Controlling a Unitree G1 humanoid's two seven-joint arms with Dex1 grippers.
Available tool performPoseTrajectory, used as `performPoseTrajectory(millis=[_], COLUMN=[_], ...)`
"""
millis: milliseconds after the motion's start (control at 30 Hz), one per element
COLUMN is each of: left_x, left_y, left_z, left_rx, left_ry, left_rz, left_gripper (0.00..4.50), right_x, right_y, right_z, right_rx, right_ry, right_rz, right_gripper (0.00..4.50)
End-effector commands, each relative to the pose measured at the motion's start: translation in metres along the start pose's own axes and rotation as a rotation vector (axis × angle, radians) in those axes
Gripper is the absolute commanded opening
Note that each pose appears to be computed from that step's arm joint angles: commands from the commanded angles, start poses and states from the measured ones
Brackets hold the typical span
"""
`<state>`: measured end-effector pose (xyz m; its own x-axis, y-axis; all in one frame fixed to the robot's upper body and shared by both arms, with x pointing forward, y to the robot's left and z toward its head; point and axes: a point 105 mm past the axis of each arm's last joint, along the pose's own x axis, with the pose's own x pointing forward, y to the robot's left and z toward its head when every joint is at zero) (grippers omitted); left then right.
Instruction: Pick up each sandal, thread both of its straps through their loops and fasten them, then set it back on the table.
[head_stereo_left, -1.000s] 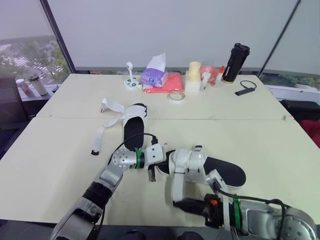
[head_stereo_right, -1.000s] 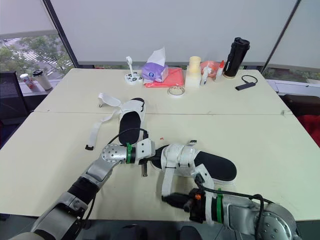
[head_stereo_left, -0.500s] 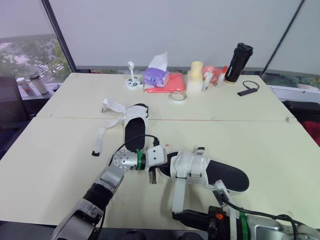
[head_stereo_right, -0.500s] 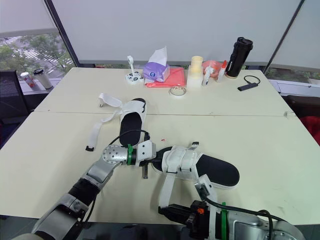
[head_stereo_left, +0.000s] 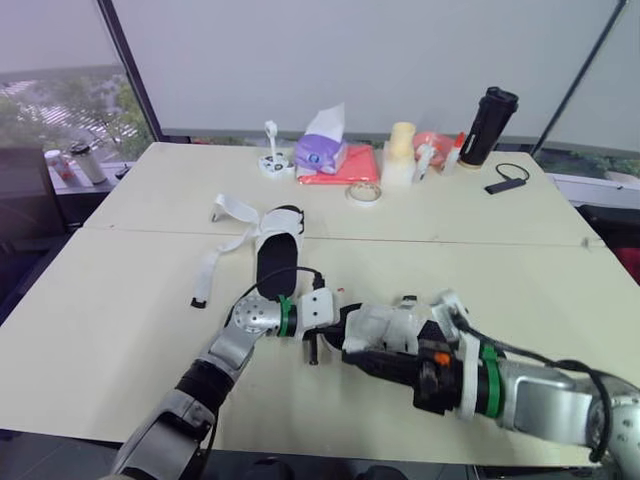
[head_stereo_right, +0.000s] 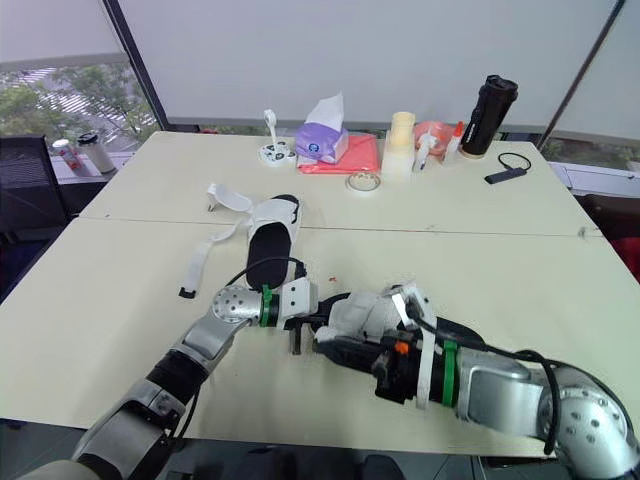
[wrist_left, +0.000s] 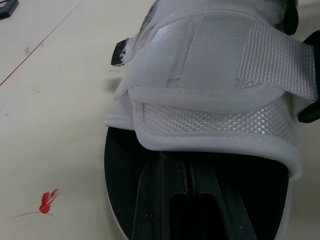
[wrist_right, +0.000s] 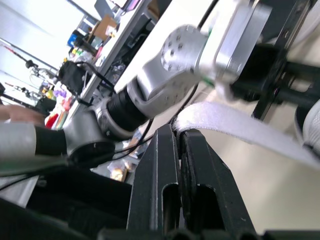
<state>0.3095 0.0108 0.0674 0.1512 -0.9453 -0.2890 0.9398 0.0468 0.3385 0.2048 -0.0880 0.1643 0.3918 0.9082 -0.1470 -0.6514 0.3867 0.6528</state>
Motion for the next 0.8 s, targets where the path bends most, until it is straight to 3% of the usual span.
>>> performPoseTrajectory(millis=[33,133,500,600,800], left_x=[0.0,-0.001,-0.004,-0.004,-0.002], left_y=[-0.047,-0.05,-0.05,-0.049,-0.047], left_z=[-0.072,-0.073,-0.075,-0.075,-0.075], left_rx=[-0.18,-0.185,-0.198,-0.199,-0.197], left_ry=[0.247,0.248,0.25,0.25,0.248], left_rz=[-0.111,-0.107,-0.072,-0.066,-0.059], left_gripper=[0.0,0.0,0.0,0.0,0.0], right_x=[0.001,0.007,-0.001,-0.004,-0.007], right_y=[0.007,-0.024,-0.08,-0.094,-0.094], right_z=[0.031,0.039,0.039,0.032,0.036], right_rx=[0.022,0.047,0.265,0.277,0.232], right_ry=[-0.157,-0.212,-0.348,-0.35,-0.34], right_rz=[0.081,-0.027,-0.172,-0.242,-0.259], right_gripper=[0.04,0.04,0.04,0.98,3.91])
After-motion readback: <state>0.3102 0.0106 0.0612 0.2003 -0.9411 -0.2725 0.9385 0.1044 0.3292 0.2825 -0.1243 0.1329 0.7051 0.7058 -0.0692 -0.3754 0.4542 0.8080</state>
